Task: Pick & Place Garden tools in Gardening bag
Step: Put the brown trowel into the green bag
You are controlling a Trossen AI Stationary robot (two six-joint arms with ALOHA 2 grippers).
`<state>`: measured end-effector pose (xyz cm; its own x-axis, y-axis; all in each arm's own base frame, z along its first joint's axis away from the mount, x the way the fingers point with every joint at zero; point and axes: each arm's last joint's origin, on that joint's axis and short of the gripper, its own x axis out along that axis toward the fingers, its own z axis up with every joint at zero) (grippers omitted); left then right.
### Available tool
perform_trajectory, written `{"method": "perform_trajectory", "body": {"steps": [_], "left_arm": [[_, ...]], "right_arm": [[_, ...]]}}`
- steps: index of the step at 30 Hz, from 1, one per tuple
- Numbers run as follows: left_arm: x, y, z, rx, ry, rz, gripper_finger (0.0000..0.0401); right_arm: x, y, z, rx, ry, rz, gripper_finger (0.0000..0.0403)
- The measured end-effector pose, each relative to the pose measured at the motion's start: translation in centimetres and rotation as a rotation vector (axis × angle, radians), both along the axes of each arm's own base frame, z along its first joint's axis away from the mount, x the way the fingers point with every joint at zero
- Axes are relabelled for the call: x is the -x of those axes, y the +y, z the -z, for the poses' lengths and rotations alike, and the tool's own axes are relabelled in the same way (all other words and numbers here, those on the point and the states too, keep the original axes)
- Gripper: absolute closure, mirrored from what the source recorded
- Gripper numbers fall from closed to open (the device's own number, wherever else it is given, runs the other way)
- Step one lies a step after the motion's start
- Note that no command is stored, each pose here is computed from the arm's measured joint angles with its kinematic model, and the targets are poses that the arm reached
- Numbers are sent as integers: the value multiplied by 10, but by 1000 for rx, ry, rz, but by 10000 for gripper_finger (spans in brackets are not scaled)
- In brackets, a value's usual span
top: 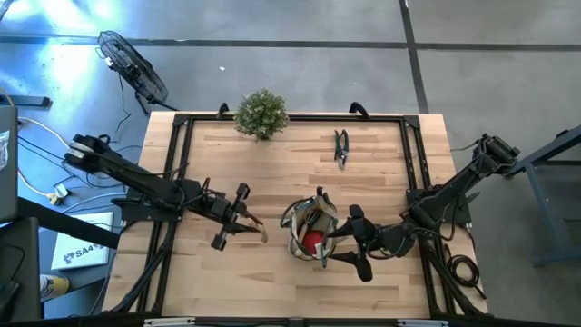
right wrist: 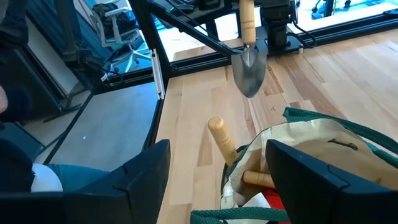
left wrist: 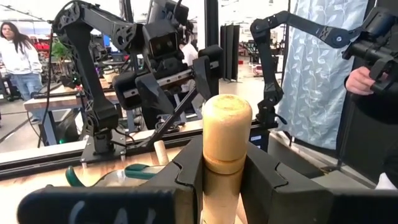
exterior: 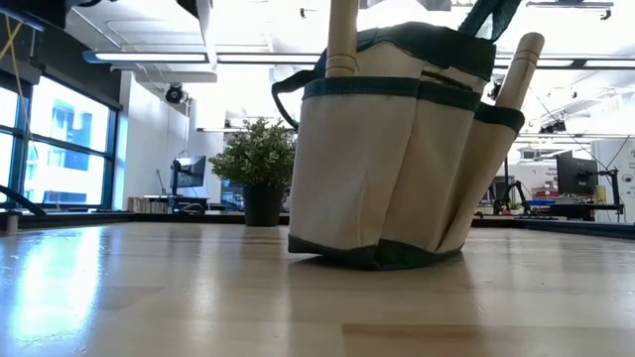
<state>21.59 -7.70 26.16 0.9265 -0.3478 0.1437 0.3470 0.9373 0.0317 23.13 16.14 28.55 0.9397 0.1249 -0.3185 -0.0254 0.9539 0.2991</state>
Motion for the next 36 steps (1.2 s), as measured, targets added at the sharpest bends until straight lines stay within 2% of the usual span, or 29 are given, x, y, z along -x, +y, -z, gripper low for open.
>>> {"method": "perform_trajectory", "body": {"steps": [11,36], "left_arm": [[-13,-5,12,-34,-41,12,338],[-43,37,29,11,-96,38,338]], "right_arm": [[0,0,-1,-5,-6,0,147],[0,0,-1,4,-7,-3,147]]}}
